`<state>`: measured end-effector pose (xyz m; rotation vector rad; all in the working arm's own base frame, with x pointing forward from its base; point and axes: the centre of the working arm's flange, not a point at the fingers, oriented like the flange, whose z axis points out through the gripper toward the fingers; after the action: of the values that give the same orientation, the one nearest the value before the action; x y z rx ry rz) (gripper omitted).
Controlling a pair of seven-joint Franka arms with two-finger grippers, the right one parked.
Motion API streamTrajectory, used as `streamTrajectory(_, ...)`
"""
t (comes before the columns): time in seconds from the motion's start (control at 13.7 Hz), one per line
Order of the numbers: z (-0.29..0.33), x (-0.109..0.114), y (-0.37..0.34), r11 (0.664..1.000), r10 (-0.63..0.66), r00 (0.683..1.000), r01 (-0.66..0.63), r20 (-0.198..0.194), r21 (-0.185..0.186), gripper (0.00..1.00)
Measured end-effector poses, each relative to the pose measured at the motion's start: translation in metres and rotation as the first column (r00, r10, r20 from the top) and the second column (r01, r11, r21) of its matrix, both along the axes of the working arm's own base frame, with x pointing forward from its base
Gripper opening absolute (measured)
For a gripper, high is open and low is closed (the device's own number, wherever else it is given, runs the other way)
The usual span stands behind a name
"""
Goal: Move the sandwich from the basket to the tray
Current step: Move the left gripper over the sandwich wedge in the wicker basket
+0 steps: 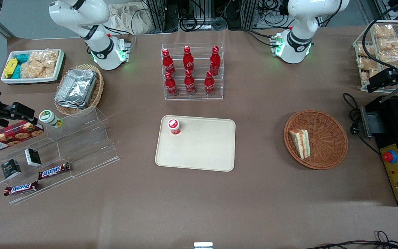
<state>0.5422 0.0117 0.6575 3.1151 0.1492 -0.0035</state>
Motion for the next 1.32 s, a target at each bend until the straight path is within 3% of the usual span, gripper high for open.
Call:
streamTrajectory(0.22, -0.002, 0.004, 0.001, 1.0, 0.002, 1.0, -0.002, -0.002, 0.0, 1.0)
streamTrajectory(0.37, -0.009, 0.009, 0.005, 0.999, 0.006, 1.0, -0.005, -0.017, 0.038, 1.0)
streamTrajectory(0.51, -0.029, 0.017, 0.008, 0.998, 0.012, 0.998, -0.008, -0.058, 0.066, 1.0)
streamTrajectory(0.8, -0.104, 0.05, -0.006, 0.998, 0.028, 0.985, -0.018, -0.172, 0.06, 1.0)
streamTrajectory(1.02, -0.162, 0.079, -0.047, 0.993, 0.103, 0.981, -0.091, -0.165, 0.075, 1.0)
streamTrajectory(1.32, -0.207, 0.089, -0.084, 0.986, 0.157, 0.978, -0.146, -0.14, 0.082, 1.0)
